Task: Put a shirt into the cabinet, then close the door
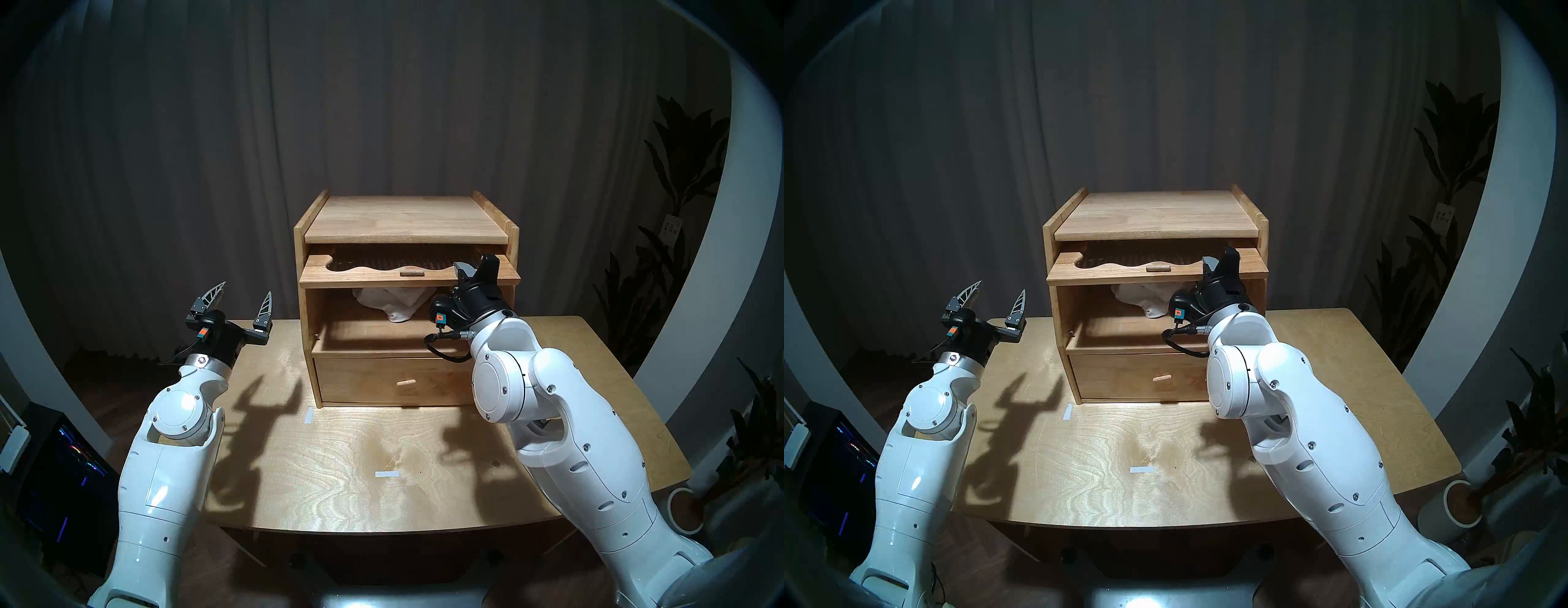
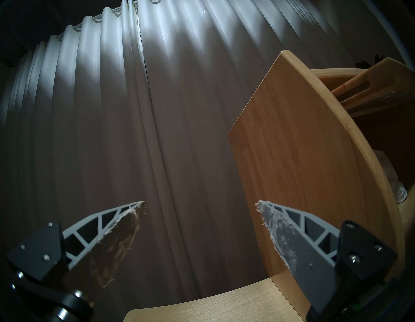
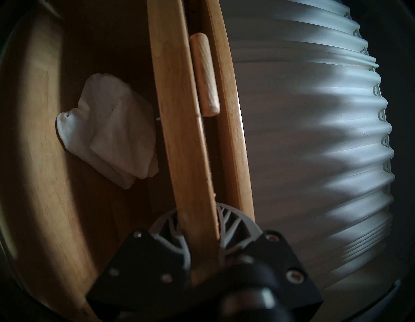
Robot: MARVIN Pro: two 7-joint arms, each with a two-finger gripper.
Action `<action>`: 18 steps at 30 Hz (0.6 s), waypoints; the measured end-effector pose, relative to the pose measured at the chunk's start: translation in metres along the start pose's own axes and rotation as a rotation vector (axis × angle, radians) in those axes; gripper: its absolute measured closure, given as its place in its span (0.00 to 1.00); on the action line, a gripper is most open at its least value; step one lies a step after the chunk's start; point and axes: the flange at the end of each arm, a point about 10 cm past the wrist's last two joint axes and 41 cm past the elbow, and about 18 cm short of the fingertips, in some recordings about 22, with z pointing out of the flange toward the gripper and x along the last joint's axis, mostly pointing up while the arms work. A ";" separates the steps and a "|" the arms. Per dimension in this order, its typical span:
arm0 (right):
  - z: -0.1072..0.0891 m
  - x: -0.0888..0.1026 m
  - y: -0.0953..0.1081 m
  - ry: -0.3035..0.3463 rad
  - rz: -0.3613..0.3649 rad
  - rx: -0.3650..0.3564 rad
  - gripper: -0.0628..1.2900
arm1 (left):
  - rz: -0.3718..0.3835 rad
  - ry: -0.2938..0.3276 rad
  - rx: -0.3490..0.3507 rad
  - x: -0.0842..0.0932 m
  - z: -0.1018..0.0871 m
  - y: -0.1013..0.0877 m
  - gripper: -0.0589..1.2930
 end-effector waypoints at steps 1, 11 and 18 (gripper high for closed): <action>-0.003 0.001 0.000 0.000 0.002 0.000 0.85 | 0.000 0.000 0.000 0.000 0.000 0.000 0.03; -0.014 0.008 -0.002 0.002 0.023 0.003 0.85 | 0.000 0.000 0.000 0.000 0.000 0.000 0.03; -0.022 0.011 -0.002 0.002 0.035 0.003 0.85 | 0.000 0.000 0.000 0.000 0.000 0.000 0.03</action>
